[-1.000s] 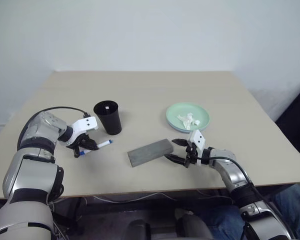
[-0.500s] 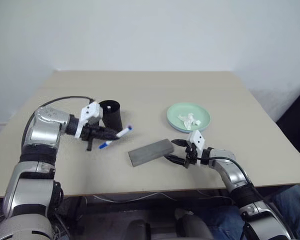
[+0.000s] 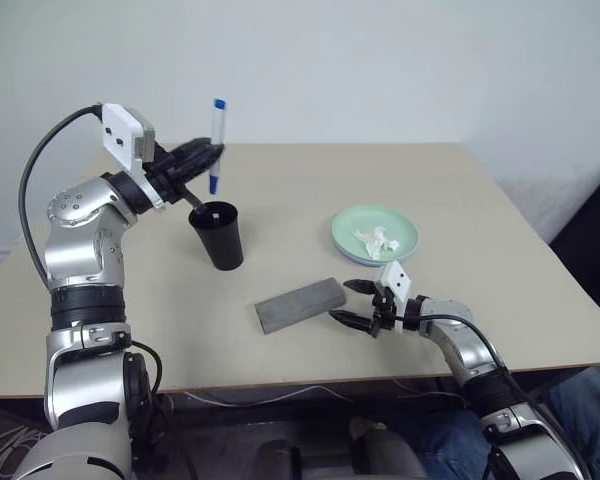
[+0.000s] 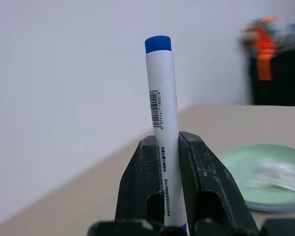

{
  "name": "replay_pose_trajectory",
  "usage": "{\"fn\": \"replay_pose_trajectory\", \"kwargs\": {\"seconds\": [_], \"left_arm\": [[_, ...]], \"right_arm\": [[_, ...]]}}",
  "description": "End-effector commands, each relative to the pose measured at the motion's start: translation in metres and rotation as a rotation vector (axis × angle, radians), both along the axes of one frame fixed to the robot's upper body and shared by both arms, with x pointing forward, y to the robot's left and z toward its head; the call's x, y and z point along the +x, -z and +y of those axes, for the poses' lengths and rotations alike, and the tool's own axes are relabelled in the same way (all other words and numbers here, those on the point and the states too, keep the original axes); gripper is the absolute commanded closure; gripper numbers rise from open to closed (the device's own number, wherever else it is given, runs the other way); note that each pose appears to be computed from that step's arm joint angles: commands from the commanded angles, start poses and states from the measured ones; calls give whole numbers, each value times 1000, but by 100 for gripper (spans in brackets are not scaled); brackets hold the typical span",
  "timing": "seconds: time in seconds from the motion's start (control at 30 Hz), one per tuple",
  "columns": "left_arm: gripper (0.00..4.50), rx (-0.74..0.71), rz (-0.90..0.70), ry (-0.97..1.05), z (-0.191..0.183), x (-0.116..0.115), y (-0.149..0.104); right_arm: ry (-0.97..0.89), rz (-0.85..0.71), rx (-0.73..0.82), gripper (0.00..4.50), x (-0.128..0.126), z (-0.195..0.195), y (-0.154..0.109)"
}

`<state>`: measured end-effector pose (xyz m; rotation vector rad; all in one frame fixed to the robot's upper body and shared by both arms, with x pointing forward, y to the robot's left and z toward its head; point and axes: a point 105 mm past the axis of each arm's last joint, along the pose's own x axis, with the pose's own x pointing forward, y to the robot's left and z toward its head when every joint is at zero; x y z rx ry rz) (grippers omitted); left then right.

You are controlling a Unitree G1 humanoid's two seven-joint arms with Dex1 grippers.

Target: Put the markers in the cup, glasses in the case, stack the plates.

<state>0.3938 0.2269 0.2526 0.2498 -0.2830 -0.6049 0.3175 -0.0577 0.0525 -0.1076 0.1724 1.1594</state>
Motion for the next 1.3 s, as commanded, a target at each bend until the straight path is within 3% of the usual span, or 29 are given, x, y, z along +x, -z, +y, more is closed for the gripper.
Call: {"fn": "replay_pose_trajectory", "kwargs": {"seconds": [0.03, 0.27, 0.43, 0.73, 1.13, 1.3], "left_arm": [[441, -5, -120, -128, 11, 3, -11], [441, -14, -75, -227, 15, 22, 31], [441, -40, -26, -248, 15, 32, 48], [441, -66, -6, -233, 12, 36, 55], [441, -63, -2, -217, 9, 34, 61], [441, -64, 11, -213, 7, 34, 66]], "right_arm": [[-12, -55, 19, 43, 4, 1, -17], [-23, -60, 18, 43, 6, 5, -17], [-21, -66, 16, 43, 6, 4, -18], [3, -76, 35, 43, 7, 0, -22], [35, -119, 199, 43, 14, -12, -67], [39, -124, 205, 43, 15, -13, -71]]}}
